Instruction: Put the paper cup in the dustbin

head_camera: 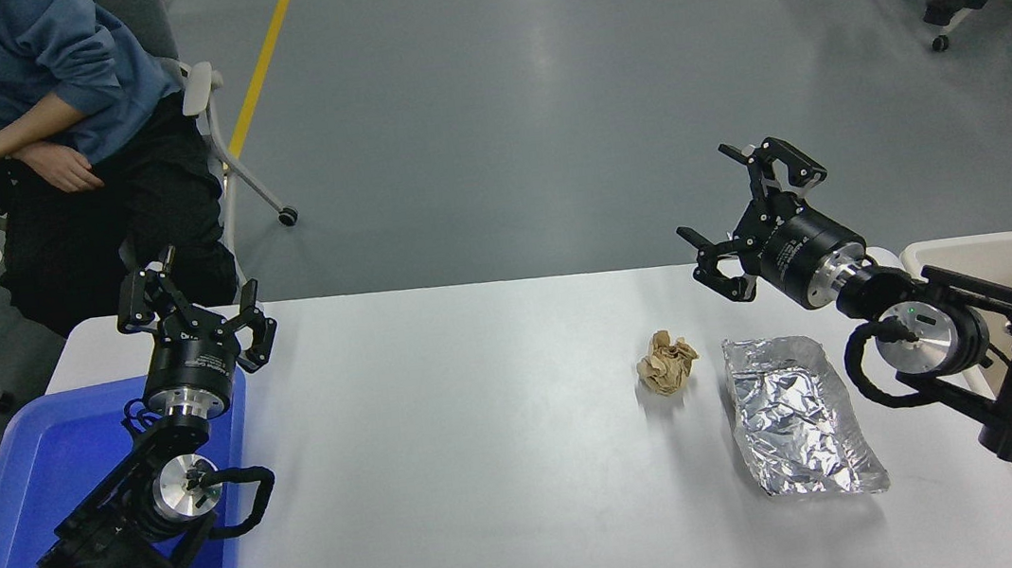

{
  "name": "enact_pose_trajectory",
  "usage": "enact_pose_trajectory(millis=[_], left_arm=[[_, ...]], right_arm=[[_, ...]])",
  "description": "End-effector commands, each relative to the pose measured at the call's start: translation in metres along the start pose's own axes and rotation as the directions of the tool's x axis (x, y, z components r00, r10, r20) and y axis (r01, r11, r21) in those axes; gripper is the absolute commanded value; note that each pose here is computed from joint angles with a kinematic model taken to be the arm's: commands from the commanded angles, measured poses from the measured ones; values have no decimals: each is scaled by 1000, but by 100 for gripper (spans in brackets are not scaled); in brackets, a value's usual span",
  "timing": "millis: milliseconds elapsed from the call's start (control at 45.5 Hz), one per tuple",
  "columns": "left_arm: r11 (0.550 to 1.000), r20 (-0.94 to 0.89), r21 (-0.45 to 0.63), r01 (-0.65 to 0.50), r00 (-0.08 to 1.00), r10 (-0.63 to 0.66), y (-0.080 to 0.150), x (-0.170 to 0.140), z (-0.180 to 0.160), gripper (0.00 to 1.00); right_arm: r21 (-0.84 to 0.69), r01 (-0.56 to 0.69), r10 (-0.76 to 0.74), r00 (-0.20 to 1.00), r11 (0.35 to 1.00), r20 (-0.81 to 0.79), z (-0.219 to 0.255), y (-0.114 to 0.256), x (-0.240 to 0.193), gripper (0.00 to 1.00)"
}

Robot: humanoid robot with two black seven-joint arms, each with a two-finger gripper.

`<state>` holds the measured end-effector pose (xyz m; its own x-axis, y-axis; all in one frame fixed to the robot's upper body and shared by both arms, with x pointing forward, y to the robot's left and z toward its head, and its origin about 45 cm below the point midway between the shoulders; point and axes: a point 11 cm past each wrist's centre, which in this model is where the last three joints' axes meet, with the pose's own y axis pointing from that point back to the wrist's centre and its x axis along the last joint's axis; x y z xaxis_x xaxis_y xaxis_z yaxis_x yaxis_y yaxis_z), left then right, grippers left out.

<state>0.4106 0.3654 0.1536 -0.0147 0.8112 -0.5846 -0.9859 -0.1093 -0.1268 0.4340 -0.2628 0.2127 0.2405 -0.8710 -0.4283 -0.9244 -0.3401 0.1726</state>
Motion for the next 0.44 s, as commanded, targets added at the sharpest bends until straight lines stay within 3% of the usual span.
enact_pose_trajectory(millis=[0, 154, 418], left_arm=[[1000, 1, 0, -1, 1000, 1, 0, 0, 0, 100], [1000, 0, 0, 1, 1000, -1, 0, 0, 0, 100], [1000, 0, 0, 1, 1000, -1, 0, 0, 0, 100]], right_arm=[[-15, -40, 36, 981, 999, -191, -1, 0, 25, 99], [-10, -114, 106, 949, 993, -297, -4, 2, 54, 99], [-35, -40, 24, 927, 999, -375, 16, -12, 30, 99]])
